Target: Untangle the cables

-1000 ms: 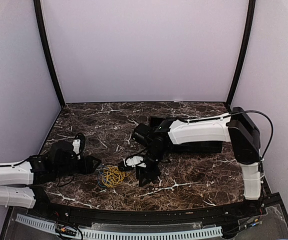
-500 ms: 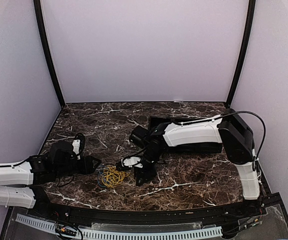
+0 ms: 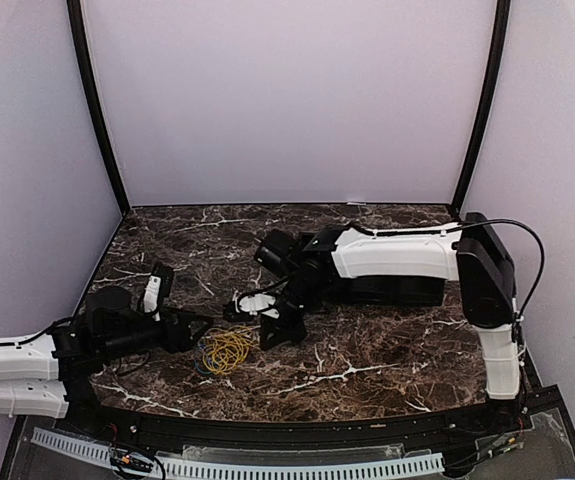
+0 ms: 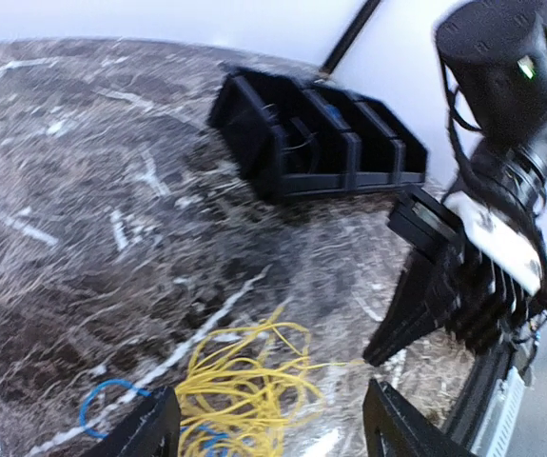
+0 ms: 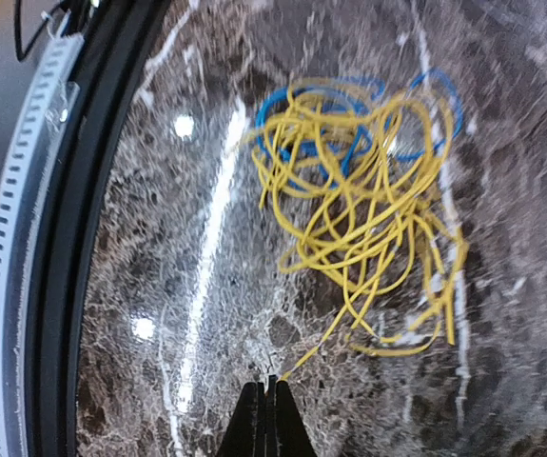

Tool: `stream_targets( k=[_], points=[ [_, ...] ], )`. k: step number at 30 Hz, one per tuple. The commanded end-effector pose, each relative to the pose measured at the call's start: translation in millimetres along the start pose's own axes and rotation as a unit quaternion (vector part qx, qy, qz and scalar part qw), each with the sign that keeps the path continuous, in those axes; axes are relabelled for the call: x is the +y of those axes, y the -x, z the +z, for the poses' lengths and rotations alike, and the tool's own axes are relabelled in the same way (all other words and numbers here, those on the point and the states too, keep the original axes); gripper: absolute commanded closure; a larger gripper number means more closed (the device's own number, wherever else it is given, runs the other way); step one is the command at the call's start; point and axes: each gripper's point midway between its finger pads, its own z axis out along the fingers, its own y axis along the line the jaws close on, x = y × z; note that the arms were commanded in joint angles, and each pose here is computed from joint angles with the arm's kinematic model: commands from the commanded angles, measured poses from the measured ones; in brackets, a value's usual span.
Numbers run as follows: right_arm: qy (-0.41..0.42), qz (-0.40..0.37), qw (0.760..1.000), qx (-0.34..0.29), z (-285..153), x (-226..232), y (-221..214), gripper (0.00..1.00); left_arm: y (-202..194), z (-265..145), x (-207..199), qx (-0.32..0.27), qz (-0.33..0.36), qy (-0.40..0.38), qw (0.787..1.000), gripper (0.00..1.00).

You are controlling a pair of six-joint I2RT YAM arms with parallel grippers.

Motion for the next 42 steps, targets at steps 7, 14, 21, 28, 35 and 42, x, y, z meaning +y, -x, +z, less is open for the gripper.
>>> stream_targets(
  k=[7, 14, 21, 28, 35, 42],
  points=[
    [-0.054, -0.074, 0.986, -0.137, -130.0, 8.7, 91.3, 1.00, 45.3, -17.0, -91.4, -0.078, 0.148, -0.163, 0.972, 0.30],
    [-0.055, -0.092, 0.973, -0.203, -174.2, 11.5, 124.9, 1.00, 62.6, 4.8, -102.1, -0.101, 0.209, -0.135, 0.963, 0.31],
    [-0.093, -0.140, 0.947, -0.274, -244.7, 28.9, 158.3, 1.00, 44.0, 48.4, -80.8, -0.084, 0.252, -0.083, 0.961, 0.56],
    [-0.099, -0.170, 0.910, -0.365, -336.6, 51.2, 180.3, 1.00, 4.5, 80.9, -42.3, -0.018, 0.252, -0.017, 0.967, 0.71],
    [-0.140, -0.212, 0.874, -0.414, -394.8, 74.2, 197.7, 1.00, -1.5, 93.4, -31.6, 0.017, 0.249, 0.018, 0.968, 0.76],
    [-0.260, -0.229, 0.834, -0.429, -458.8, 74.9, 193.5, 1.00, -3.6, 98.8, -28.6, 0.058, 0.269, 0.037, 0.961, 0.79]
  ],
)
